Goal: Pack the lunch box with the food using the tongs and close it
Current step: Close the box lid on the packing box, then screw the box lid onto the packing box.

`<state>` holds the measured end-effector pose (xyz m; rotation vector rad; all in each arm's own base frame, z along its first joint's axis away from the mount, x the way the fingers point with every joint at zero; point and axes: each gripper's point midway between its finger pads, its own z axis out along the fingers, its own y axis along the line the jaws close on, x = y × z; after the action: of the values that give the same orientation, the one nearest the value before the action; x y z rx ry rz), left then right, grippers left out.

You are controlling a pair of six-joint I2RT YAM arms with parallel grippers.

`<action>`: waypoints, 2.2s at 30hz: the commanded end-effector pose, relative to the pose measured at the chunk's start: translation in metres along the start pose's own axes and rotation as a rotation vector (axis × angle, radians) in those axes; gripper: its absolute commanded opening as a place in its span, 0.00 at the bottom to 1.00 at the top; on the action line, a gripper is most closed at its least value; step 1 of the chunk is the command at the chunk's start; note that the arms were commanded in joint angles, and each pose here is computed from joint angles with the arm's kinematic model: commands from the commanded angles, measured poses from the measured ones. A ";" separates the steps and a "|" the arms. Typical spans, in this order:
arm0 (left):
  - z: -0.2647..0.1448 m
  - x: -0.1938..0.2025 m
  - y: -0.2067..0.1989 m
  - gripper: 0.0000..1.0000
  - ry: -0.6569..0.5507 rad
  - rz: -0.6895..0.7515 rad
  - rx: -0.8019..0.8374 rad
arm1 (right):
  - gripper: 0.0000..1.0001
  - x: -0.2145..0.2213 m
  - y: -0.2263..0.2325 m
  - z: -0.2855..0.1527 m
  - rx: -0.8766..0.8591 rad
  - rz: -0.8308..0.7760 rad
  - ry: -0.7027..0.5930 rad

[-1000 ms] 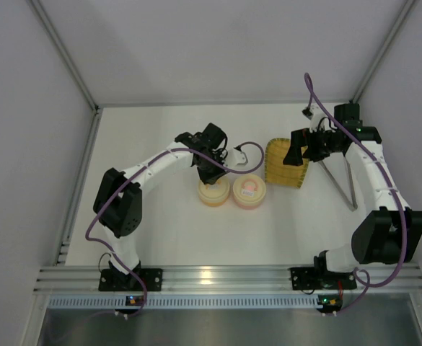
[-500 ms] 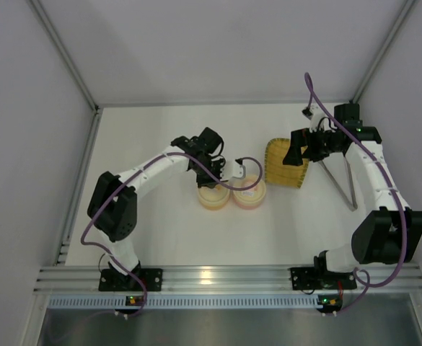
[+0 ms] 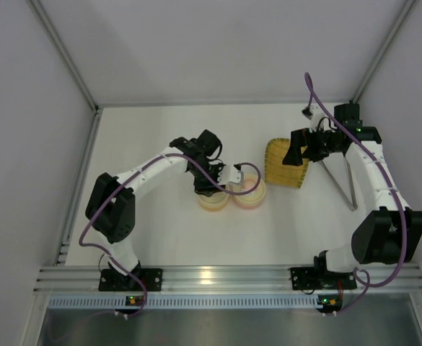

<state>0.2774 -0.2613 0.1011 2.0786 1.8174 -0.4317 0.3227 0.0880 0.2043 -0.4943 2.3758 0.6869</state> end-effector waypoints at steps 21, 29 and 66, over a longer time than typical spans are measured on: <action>-0.043 -0.009 0.004 0.81 0.091 -1.300 -0.341 | 0.99 -0.011 0.002 -0.010 0.001 -0.035 -0.051; -0.025 -0.019 0.013 0.82 0.075 -1.424 -0.262 | 0.99 -0.010 0.000 -0.011 0.014 -0.035 -0.045; 0.011 0.008 -0.006 0.81 0.180 -1.577 -0.068 | 0.99 -0.005 -0.004 -0.004 0.014 -0.027 -0.033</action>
<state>0.2728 -0.2651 0.0866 0.2491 3.1305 -0.5131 0.3228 0.0866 0.2032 -0.4960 2.3801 0.6758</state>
